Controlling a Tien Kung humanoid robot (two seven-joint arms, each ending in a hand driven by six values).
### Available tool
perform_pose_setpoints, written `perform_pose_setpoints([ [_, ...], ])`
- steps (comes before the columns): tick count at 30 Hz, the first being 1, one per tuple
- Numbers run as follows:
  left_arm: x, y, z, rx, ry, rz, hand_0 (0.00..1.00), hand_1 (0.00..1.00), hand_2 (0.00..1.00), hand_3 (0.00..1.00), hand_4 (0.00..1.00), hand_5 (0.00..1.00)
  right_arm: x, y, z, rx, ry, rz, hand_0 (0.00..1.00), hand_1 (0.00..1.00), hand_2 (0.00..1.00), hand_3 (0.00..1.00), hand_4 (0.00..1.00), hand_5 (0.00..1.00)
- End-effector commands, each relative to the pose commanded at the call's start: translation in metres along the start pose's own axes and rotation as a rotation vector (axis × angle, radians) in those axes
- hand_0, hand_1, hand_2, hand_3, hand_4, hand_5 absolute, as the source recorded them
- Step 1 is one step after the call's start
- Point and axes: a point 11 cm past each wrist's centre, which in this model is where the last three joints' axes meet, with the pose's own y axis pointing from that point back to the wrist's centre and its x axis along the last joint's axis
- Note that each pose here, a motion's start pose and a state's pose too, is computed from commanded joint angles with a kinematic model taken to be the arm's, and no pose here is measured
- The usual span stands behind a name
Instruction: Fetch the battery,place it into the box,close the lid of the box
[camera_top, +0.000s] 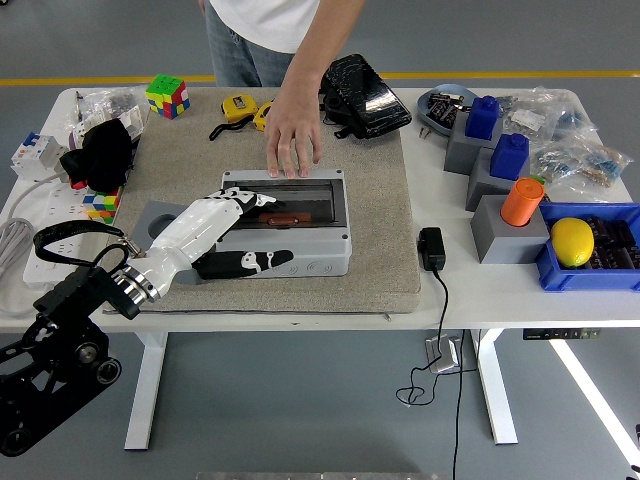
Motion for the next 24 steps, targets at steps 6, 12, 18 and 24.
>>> perform_pose_setpoints([
  [6,0.017,-0.006,-0.008,0.030,0.066,0.111,0.906,0.940,0.924,0.930,0.998,0.998,0.000,0.000,0.005,-0.008,-0.001,-0.001,0.819,0.808,0.769,0.790,0.998,0.998],
  [12,0.045,-0.005,-0.023,0.030,0.271,0.238,0.996,0.998,0.998,0.989,0.998,0.944,-0.002,0.000,0.004,-0.007,-0.007,-0.004,0.820,0.808,0.769,0.790,0.998,0.998],
  [18,0.079,0.002,-0.039,0.010,0.493,0.407,0.998,0.998,0.998,0.995,0.998,0.917,-0.002,0.000,0.004,-0.006,-0.012,-0.005,0.821,0.808,0.769,0.790,0.998,0.998],
  [24,0.101,0.020,-0.068,0.018,0.735,0.544,0.954,0.989,0.966,0.952,0.998,0.998,-0.002,0.000,0.010,-0.013,-0.014,-0.005,0.820,0.808,0.770,0.790,0.998,0.998],
])
